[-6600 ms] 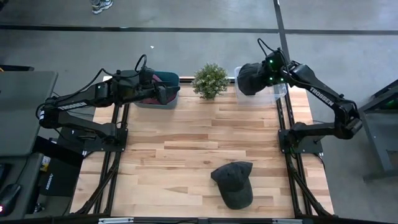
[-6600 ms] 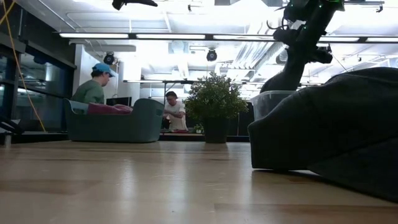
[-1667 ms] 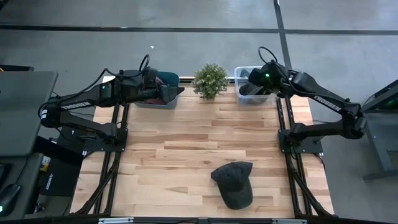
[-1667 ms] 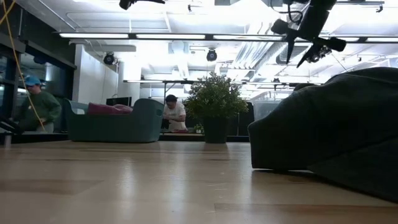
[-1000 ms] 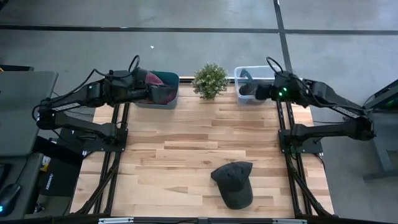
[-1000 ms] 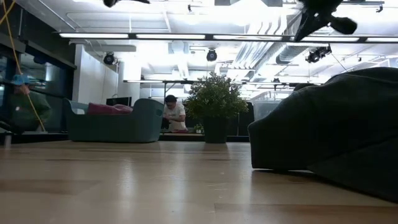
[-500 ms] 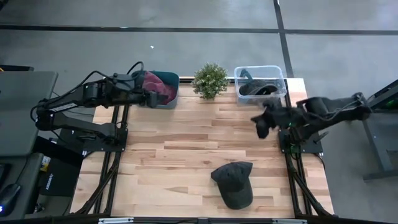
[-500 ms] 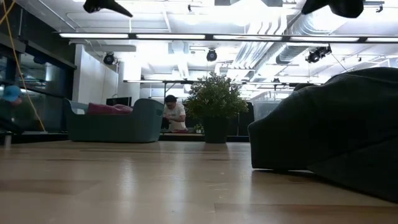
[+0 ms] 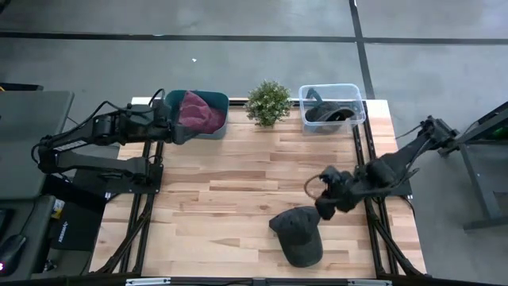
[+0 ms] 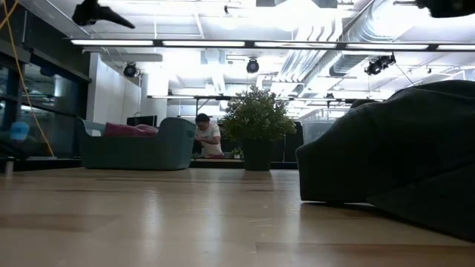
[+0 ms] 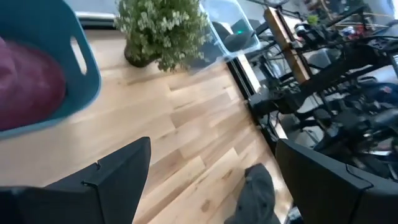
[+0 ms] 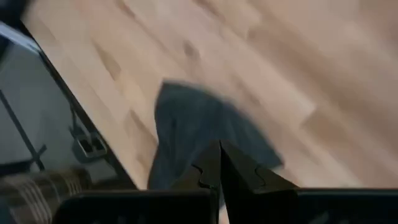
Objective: Pick & Place hat
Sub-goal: Put the black cap into the transparent bin
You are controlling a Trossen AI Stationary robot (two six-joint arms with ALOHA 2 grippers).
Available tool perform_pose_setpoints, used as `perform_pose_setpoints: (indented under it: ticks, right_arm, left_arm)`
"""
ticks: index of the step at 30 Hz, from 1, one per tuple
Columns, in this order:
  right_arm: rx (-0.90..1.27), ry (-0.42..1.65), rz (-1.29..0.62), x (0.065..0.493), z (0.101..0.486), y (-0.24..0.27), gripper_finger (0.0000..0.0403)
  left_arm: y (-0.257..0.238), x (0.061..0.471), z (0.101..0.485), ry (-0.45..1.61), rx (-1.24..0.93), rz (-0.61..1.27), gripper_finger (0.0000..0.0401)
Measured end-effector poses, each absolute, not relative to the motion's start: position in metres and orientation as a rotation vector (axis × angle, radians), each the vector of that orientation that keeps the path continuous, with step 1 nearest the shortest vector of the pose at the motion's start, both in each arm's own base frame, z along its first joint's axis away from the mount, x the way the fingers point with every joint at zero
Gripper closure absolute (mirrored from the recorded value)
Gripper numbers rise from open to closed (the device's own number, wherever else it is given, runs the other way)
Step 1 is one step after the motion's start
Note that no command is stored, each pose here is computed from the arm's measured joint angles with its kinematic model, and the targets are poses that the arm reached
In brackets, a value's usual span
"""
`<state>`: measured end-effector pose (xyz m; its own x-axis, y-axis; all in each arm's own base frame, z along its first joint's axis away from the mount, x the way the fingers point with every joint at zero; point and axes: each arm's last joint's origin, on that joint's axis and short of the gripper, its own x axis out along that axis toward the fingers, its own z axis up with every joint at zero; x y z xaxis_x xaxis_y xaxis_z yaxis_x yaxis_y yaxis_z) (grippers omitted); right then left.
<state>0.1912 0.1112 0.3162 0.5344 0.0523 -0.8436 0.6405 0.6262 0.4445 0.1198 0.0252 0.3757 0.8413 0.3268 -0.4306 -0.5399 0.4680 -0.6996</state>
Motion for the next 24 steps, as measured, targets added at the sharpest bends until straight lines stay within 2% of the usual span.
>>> perform_pose_setpoints:
  ticks: [8,19,24]
  right_arm:
    - [0.866,1.149,-0.417,0.193,0.289,0.153,0.0403]
    - [0.901,1.153,-0.462,0.182,0.261,0.207,0.0403]
    - [0.876,1.143,-0.468,0.185,0.246,0.222,0.0403]
  left_arm:
    - [0.018,0.096,0.341,0.222,-0.972,0.412,0.0064]
    - [0.012,0.068,0.287,0.151,-1.067,0.322,0.0064]
    - [0.009,0.059,0.277,0.142,-1.098,0.257,0.0064]
